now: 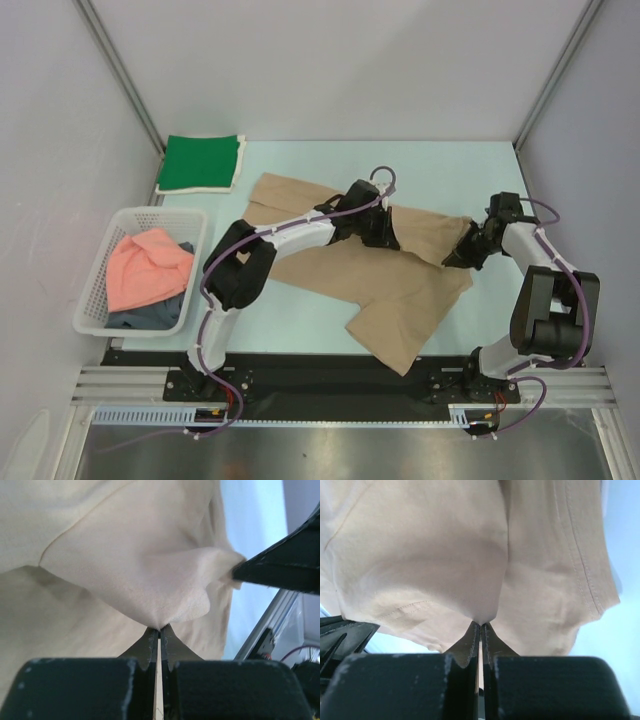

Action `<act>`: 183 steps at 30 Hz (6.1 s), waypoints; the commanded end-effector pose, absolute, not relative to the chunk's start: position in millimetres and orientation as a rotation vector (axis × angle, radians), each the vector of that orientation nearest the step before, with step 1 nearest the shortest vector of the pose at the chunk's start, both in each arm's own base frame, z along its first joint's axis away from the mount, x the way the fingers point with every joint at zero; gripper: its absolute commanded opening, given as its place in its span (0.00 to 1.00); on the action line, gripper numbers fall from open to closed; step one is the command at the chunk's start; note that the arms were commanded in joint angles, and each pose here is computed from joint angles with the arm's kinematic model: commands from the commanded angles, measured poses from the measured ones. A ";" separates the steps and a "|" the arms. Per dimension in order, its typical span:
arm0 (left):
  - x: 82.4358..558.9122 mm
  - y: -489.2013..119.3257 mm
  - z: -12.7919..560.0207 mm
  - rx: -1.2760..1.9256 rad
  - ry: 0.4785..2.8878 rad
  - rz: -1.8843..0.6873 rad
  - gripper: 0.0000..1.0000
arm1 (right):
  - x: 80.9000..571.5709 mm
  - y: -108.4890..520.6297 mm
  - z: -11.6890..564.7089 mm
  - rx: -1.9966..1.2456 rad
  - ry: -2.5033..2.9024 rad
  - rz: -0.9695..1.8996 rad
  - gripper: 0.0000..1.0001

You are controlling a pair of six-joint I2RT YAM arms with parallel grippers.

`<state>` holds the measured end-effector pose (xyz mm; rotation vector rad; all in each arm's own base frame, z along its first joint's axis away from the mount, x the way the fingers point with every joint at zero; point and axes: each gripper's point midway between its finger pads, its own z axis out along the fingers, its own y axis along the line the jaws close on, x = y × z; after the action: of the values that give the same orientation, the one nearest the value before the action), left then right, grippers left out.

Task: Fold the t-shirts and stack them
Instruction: Fold the tshirt

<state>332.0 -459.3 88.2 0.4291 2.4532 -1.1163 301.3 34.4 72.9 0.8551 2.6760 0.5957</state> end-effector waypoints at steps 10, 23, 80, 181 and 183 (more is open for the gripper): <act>311.1 -442.0 66.4 0.564 2.596 -1.158 0.00 | 271.8 34.8 64.4 0.818 2.735 0.567 0.00; 321.3 -419.1 103.5 0.605 2.510 -1.107 0.56 | 297.3 16.2 83.7 0.818 2.620 0.474 0.42; 555.7 -177.2 41.7 -0.306 2.392 -1.075 0.54 | 470.9 -96.2 30.2 1.115 2.454 0.221 0.00; 343.8 -225.5 166.0 0.092 2.397 -1.032 0.65 | 417.8 121.6 79.7 0.005 2.720 0.161 0.53; 342.8 -210.9 166.5 0.050 2.395 -1.016 0.65 | 417.5 119.0 67.1 -0.029 2.755 0.077 0.52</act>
<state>343.1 -227.3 148.3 0.0957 2.4531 -1.0012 406.1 125.8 75.4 0.0445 2.7607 0.1893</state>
